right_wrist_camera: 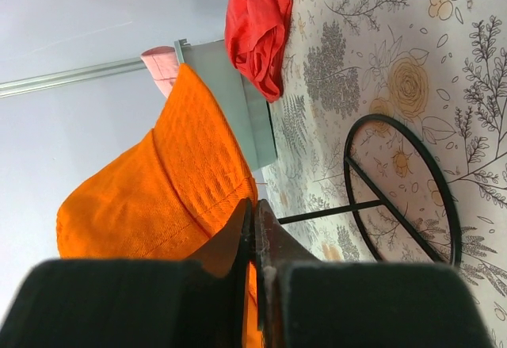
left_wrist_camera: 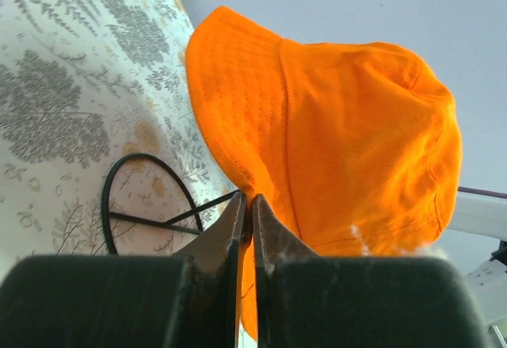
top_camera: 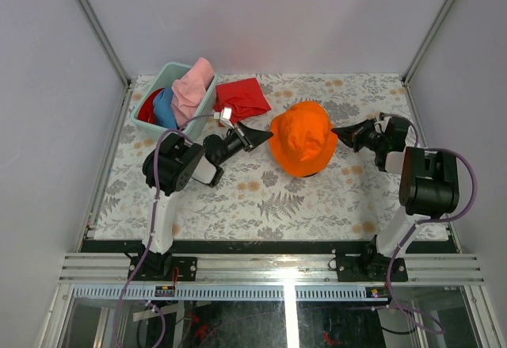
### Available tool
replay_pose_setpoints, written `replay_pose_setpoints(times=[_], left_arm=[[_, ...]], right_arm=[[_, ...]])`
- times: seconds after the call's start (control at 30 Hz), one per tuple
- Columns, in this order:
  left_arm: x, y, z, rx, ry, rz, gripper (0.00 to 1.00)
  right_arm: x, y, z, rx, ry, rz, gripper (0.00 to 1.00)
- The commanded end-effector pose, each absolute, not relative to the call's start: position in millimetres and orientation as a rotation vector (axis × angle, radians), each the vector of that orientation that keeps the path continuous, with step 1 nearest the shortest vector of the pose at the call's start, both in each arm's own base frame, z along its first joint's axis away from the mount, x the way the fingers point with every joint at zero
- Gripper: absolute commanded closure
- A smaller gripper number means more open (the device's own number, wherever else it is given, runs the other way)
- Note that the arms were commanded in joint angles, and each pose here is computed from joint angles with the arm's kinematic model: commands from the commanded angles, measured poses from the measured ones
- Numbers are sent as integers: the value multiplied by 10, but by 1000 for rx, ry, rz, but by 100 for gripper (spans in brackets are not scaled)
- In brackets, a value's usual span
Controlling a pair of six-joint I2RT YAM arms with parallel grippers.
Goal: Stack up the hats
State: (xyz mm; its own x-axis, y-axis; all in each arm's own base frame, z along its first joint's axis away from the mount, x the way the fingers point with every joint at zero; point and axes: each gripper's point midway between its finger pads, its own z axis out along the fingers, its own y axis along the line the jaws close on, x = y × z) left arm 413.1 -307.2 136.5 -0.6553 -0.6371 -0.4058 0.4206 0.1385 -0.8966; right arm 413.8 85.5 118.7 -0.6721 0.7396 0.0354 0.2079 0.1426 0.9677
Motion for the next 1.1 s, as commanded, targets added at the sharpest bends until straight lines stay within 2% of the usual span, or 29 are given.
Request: replay_pose_setpoints(times=[0.0, 0.57, 0.8, 1.07], left_arm=[[4129, -2982, 1342, -271, 1583, -1615, 100], [4142, -2858, 691, -406, 1839, -1522, 100], [4114, -2843, 575, -430, 1892, -1514, 100], [4009, -2869, 496, -435, 1937, -1524, 100]], right_arm=[[4183, 845, 1405, 831, 1955, 1504, 100], [4082, 593, 843, 971, 2129, 1310, 100], [4074, 563, 817, 1015, 2150, 1285, 100], [4103, 527, 1149, 1008, 2109, 1250, 100]])
